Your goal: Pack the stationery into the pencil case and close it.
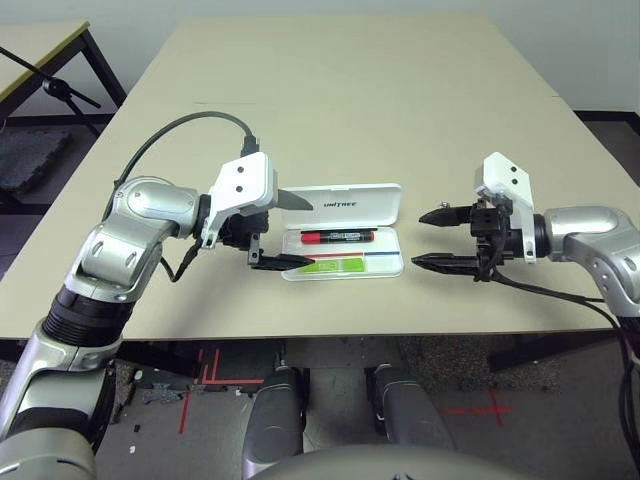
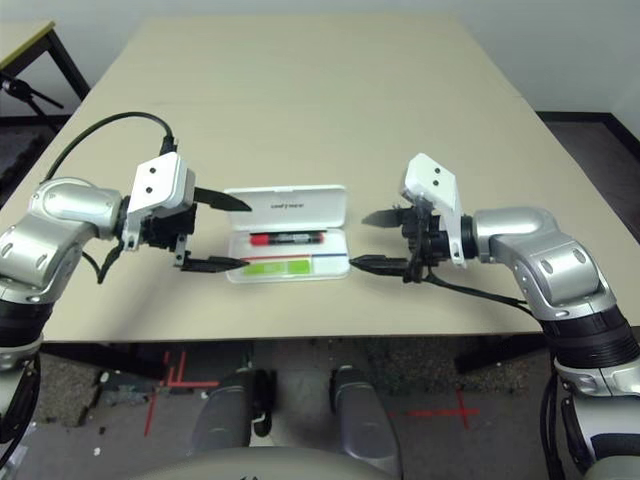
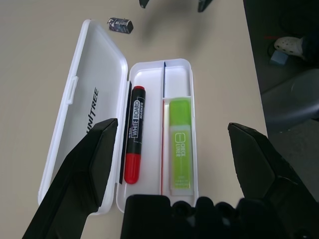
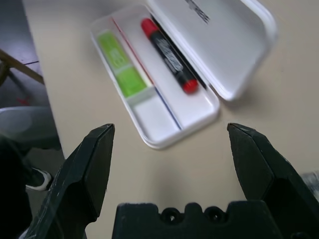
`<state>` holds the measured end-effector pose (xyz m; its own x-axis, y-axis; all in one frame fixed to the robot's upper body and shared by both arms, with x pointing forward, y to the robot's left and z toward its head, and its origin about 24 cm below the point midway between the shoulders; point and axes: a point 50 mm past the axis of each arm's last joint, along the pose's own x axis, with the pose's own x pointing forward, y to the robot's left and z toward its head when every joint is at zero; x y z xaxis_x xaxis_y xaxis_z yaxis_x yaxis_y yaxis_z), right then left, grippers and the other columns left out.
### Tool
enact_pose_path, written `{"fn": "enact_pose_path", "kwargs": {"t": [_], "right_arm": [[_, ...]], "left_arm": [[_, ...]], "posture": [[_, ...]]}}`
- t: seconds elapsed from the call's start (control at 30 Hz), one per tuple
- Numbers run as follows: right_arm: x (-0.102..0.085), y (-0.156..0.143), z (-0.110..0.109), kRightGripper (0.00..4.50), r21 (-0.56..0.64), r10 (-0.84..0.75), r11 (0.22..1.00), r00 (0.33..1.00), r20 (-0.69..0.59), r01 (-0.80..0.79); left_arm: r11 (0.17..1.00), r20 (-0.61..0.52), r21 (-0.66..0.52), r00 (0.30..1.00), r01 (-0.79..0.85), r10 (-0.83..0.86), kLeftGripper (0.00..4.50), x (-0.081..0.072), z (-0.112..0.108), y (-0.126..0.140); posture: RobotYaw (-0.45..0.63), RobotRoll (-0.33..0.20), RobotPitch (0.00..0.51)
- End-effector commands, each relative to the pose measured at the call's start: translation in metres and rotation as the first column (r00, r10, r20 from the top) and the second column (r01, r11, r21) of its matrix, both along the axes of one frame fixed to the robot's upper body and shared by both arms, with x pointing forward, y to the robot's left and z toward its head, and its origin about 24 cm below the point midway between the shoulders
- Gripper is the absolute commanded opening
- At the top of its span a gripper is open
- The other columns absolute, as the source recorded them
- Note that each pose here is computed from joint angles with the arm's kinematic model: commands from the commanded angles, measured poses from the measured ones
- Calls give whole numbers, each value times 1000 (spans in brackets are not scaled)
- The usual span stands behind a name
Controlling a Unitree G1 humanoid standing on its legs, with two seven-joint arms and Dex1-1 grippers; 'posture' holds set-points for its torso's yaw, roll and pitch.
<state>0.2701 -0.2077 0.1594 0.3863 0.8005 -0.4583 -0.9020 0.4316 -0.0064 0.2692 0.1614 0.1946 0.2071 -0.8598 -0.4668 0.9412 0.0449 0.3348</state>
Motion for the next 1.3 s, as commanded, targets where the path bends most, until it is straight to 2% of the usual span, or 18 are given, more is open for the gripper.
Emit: {"fn": "enact_pose_path", "kwargs": {"t": [0.03, 0.23, 0.33, 0.43, 0.5, 0.57, 0.8, 0.93, 1.3], "right_arm": [[1, -11, 6, 4500, -1, -135, 991, 991, -22, 135], [13, -23, 24, 4500, 32, -421, 905, 905, -62, 423], [25, -30, 22, 4500, 2, -565, 824, 822, -73, 567], [38, -31, 22, 4500, 27, -694, 716, 716, -72, 697], [48, -30, 22, 4500, 68, -796, 599, 603, -58, 798], [51, -25, 21, 4500, 86, -837, 538, 543, -63, 839], [53, -7, 4, 4500, 76, -897, 431, 437, -73, 899], [51, -3, -6, 4500, 55, -902, 418, 421, -95, 907], [55, 11, -30, 4500, -22, -872, 477, 470, -139, 878]], "left_arm": [[1000, 3, -13, 1000, -2, 2, 4473, -2, 4, 3], [1000, -6, -4, 1000, 2, -2, 4473, 0, -5, 2], [1000, -6, -3, 1000, 9, -9, 4473, 1, -7, 1], [1000, -2, -1, 1000, 11, -11, 4473, 3, -8, 1], [1000, -2, -1, 1000, 16, -16, 4473, 3, -9, 0], [1000, -2, 0, 1000, 19, -19, 4473, 3, -9, -1], [1000, 0, 8, 1000, 23, -23, 4473, 4, -9, -2], [1000, 1, 7, 1000, 29, -29, 4473, 4, -9, -5], [999, 2, 5, 999, 50, -50, 4473, 1, -6, -14]], "posture": [[-100, 0, 122], [-116, 0, 124], [-131, 0, 123], [-133, 0, 121], [-133, 0, 121], [-131, 0, 121], [-130, 0, 121], [-127, 0, 123], [-114, 0, 122]]}}
